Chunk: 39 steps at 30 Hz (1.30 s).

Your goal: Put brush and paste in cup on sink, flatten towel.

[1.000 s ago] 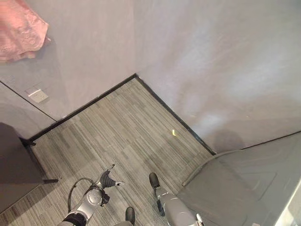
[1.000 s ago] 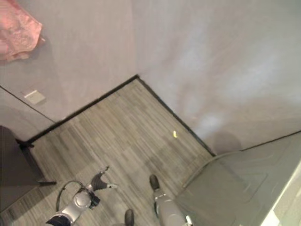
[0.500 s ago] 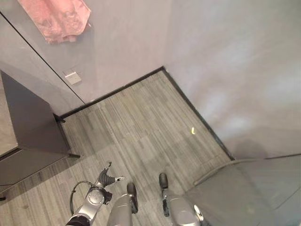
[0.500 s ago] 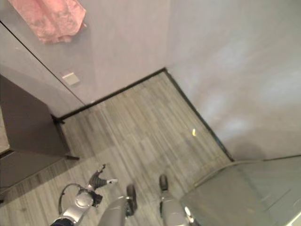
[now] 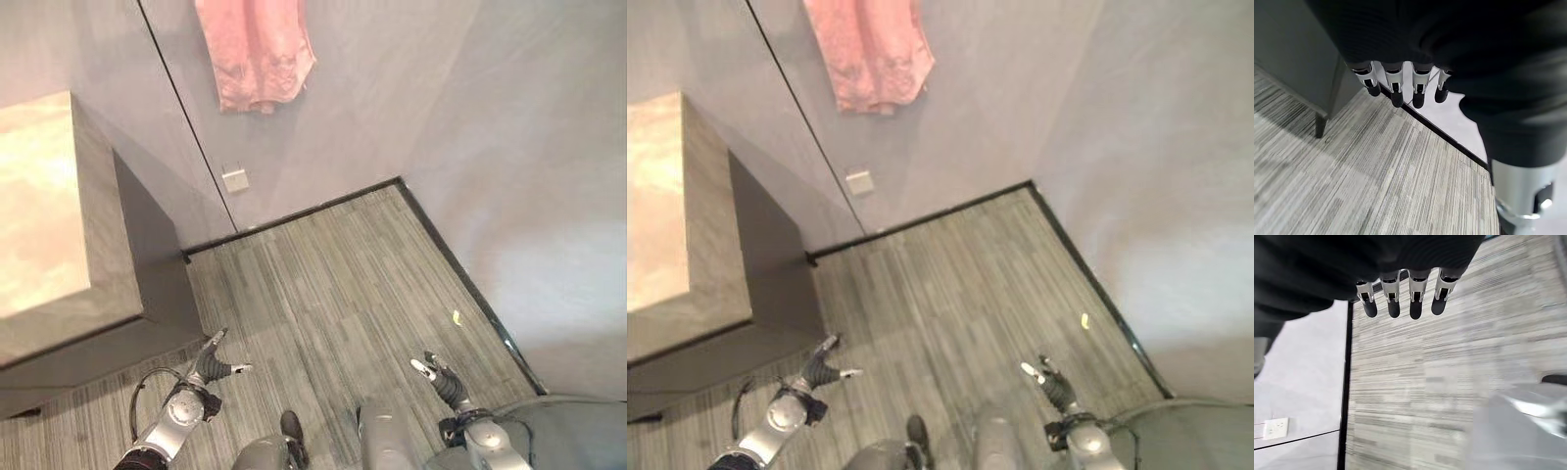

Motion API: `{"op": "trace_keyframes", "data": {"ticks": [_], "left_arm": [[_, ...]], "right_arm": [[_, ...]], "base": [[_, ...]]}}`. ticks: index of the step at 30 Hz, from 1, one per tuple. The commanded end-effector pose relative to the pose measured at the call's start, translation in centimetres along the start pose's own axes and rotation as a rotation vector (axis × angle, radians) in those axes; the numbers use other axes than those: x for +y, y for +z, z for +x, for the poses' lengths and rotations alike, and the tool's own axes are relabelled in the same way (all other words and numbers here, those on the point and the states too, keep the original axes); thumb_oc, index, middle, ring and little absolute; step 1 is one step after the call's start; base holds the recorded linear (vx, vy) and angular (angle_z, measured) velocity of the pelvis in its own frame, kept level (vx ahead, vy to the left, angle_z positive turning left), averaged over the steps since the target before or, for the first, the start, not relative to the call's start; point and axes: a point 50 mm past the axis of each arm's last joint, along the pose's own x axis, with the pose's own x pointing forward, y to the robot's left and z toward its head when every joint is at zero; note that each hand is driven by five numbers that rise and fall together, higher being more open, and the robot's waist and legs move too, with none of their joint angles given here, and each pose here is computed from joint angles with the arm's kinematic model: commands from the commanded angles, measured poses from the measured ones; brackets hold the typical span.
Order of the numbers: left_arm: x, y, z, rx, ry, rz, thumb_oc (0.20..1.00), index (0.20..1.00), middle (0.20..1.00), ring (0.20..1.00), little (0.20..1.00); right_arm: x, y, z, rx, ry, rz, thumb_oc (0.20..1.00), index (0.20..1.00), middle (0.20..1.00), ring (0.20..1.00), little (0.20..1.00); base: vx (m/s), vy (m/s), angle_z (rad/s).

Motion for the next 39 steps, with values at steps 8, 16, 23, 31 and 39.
{"op": "trace_keyframes", "data": {"ticks": [8, 16, 23, 31, 39], "left_arm": [[0.3, 0.8, 0.8, -0.03, 0.011, 0.002, 1.0, 1.0, 1.0, 1.0, 1.0], [-1.3, -0.3, 0.9, 0.054, -0.005, -0.045, 1.0, 1.0, 1.0, 1.0, 1.0], [-1.6, -0.1, 1.1, 0.048, -0.007, -0.045, 1.0, 1.0, 1.0, 1.0, 1.0], [-1.8, -1.2, 0.0, 0.047, -0.066, 0.023, 1.0, 1.0, 1.0, 1.0, 1.0], [0.1, -0.5, 0.3, -0.013, -0.041, 0.091, 1.0, 1.0, 1.0, 1.0, 1.0]], "right_arm": [[-1.8, 1.0, 0.2, -0.055, -0.084, -0.003, 1.0, 1.0, 1.0, 1.0, 1.0], [-4.3, 2.0, 0.4, -0.08, -0.133, -0.146, 1.0, 1.0, 1.0, 1.0, 1.0], [-4.8, 0.5, 0.4, -0.009, -0.154, -0.145, 1.0, 1.0, 1.0, 1.0, 1.0], [-4.5, 0.0, 0.7, 0.021, -0.171, -0.077, 1.0, 1.0, 1.0, 1.0, 1.0], [-4.8, 1.5, 1.2, -0.046, -0.179, -0.026, 1.0, 1.0, 1.0, 1.0, 1.0]], "base": [[0.47, -0.053, 0.57], [0.32, -0.223, 0.14], [0.22, 0.063, -0.01], [0.08, 0.163, -0.39], [-0.06, -0.017, -0.06]]}}
